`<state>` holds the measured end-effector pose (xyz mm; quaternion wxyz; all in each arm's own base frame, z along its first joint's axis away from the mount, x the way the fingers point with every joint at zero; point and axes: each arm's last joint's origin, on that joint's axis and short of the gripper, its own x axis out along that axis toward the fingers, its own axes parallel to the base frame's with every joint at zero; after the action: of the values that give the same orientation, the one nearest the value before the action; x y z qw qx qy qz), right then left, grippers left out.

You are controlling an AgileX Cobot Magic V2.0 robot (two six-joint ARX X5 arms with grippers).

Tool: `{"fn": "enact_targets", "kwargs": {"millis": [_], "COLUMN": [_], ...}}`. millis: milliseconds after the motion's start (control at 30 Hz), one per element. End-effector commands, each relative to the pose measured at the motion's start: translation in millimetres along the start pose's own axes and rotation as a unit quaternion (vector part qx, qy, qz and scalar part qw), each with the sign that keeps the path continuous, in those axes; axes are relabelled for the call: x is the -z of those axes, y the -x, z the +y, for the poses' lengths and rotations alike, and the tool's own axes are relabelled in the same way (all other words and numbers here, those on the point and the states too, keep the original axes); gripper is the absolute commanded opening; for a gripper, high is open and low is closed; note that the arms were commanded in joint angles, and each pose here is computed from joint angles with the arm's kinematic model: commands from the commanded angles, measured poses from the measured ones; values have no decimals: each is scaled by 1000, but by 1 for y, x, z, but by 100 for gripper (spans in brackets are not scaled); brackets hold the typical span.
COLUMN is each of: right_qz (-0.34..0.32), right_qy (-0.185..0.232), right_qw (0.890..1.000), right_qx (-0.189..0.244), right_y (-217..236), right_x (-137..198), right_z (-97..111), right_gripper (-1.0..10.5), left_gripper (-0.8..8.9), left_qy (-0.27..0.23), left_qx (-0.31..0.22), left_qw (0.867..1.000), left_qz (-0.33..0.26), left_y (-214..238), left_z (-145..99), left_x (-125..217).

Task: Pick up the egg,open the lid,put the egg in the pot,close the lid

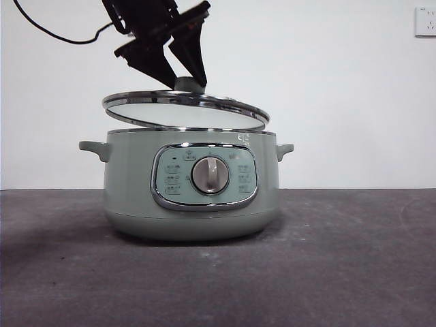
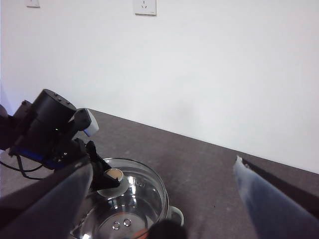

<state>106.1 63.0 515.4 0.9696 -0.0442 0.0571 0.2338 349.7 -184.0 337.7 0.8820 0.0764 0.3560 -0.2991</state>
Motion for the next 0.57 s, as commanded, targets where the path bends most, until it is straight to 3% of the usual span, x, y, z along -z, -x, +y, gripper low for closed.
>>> {"fn": "enact_targets", "kwargs": {"millis": [33,567], "right_qz": [0,6], "right_qy": [-2,-2], "right_qw": [1000,1000], "right_qx": [0,0], "right_y": [-1,-1], "right_x": [0,1], "right_z": [0,0], "right_gripper": [476,476], "left_gripper": [-9,-8], "left_qy": [-10,-15], "left_qx": [1,9], "left_qw": [1000,1000], "left_qz": [-26,10], "left_y": [4,-26], "left_z": [-1,-9], "left_x": [-7,1]}}
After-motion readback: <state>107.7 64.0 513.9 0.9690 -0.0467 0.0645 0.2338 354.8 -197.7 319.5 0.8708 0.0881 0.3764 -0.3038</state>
